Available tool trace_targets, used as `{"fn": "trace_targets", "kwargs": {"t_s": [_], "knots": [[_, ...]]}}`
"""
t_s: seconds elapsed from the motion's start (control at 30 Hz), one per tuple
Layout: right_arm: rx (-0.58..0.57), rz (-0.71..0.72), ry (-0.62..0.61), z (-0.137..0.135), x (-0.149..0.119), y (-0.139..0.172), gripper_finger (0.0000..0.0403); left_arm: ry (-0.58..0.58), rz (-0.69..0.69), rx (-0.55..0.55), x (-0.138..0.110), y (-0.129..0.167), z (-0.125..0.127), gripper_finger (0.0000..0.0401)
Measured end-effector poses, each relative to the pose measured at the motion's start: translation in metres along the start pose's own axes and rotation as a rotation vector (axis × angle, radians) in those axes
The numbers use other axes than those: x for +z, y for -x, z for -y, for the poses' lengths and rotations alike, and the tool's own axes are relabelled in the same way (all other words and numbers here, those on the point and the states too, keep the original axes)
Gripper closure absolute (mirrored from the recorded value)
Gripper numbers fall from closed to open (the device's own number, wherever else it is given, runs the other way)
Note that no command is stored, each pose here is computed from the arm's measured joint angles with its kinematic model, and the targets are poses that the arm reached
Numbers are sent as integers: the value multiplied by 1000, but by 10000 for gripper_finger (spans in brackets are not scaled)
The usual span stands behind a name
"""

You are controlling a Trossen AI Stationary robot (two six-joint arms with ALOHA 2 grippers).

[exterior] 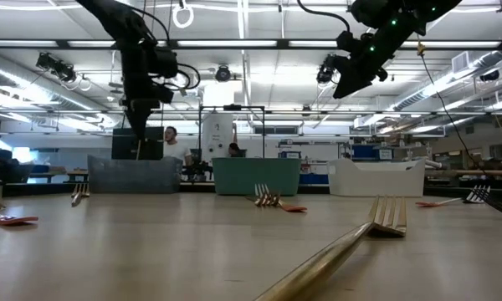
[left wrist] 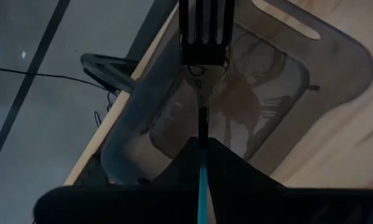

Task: Sort silverware by color (type)
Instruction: Put the blue fork into the black bin, then put the gold fork into the green bin

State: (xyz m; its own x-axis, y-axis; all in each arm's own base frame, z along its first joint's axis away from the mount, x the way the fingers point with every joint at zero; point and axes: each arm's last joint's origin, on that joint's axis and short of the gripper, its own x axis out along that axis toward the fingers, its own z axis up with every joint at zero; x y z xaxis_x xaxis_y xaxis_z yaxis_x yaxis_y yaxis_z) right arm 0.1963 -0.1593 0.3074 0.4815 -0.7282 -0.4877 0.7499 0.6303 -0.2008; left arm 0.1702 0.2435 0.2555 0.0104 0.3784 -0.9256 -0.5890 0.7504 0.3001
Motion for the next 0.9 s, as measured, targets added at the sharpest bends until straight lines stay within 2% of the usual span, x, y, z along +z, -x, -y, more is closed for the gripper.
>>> {"fn": "trace_targets", "kwargs": {"t_s": [0.23,0.37,0.67,0.8,0.9], "knots": [[0,0,0,0,0,0,308,-64,-9,-38,-8,-17,8,380],[0,0,0,0,0,0,308,-91,-8,-62,-12,-25,12,363],[0,-1,-17,0,0,0,308,-65,110,-8,-1,-26,9,296],[9,0,-19,0,0,0,308,-37,91,-2,-2,-25,12,290],[70,5,-13,-5,0,1,308,14,53,-26,-1,-17,16,292]]}}
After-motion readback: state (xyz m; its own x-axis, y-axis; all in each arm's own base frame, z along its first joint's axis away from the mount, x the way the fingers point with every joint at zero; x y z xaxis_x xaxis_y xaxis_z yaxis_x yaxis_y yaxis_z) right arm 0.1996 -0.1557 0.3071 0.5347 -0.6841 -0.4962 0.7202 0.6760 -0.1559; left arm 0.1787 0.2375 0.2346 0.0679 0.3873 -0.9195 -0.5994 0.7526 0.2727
